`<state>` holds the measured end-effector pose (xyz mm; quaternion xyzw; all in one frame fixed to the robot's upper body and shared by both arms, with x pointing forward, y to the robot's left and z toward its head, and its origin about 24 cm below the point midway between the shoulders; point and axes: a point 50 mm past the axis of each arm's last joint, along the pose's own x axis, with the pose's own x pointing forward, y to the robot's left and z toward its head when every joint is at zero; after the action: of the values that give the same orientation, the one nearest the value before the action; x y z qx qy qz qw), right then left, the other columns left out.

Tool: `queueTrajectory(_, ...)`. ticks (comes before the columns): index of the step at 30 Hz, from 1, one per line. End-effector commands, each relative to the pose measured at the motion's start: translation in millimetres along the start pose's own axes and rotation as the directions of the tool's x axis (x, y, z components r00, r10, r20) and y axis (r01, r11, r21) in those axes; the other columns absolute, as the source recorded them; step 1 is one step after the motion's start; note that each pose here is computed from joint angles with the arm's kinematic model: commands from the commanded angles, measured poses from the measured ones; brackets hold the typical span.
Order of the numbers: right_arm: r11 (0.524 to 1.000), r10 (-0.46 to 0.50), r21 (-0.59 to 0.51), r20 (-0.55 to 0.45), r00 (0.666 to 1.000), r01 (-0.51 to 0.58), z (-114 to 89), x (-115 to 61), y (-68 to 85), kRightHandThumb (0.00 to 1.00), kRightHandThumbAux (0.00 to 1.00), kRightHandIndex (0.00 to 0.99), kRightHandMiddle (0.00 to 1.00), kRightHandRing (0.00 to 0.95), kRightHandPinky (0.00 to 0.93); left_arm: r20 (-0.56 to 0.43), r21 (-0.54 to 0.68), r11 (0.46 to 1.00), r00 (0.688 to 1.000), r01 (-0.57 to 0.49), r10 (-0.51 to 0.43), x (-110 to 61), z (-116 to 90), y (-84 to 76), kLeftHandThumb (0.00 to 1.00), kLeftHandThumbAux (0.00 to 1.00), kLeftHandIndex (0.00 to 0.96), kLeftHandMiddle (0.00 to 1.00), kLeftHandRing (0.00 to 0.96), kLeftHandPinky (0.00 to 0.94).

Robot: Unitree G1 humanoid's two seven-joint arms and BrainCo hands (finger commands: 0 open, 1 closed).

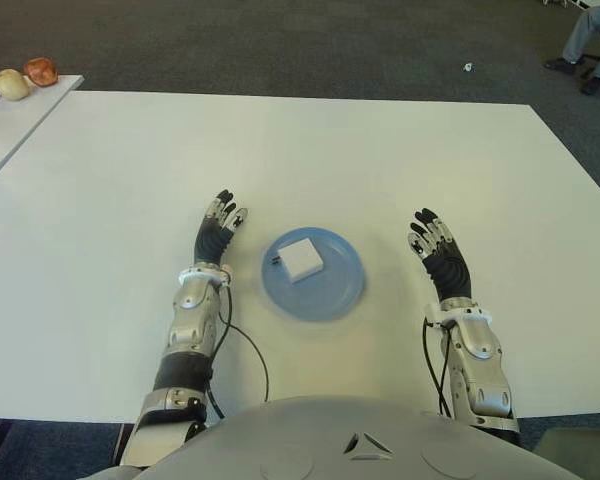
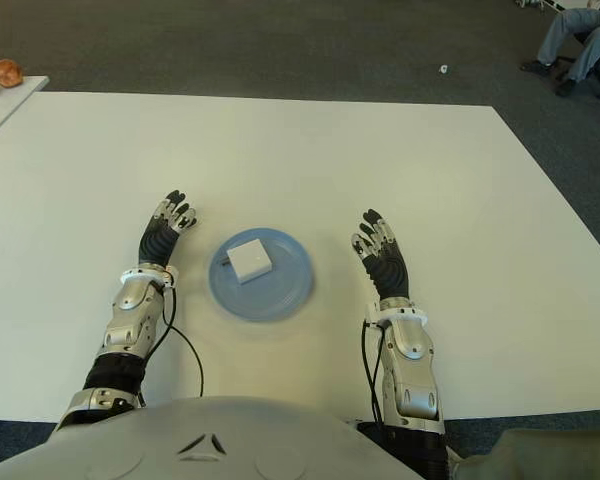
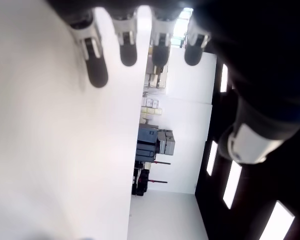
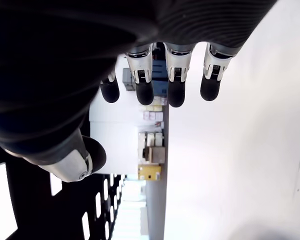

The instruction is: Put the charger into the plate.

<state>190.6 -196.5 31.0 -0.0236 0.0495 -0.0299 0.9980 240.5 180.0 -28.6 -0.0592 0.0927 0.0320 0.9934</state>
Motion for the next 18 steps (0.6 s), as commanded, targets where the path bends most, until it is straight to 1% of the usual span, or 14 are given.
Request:
queueTrajectory(1, 1.000, 0.002, 0.011, -0.019, 1.000, -0.002, -1.5, -1.5, -0.4, 0.000, 0.615, 0.000, 0.105, 0.083, 0.053, -0.113, -0.001, 1.000, 0.994, -0.001, 0.001, -9.2, -23.0, 5.0, 0.000, 0.598, 0.000, 0.000, 0.000, 0.000)
queueTrajectory(18, 1.000, 0.003, 0.009, -0.029, 1.000, -0.003, -3.5, -2.3, 0.4, 0.000, 0.604, 0.003, 0.110, 0.086, 0.054, -0.121, -0.012, 1.000, 0.993, -0.015, 0.013, -14.9, -33.7, 9.0, 0.000, 0.605, 0.011, 0.003, 0.000, 0.005)
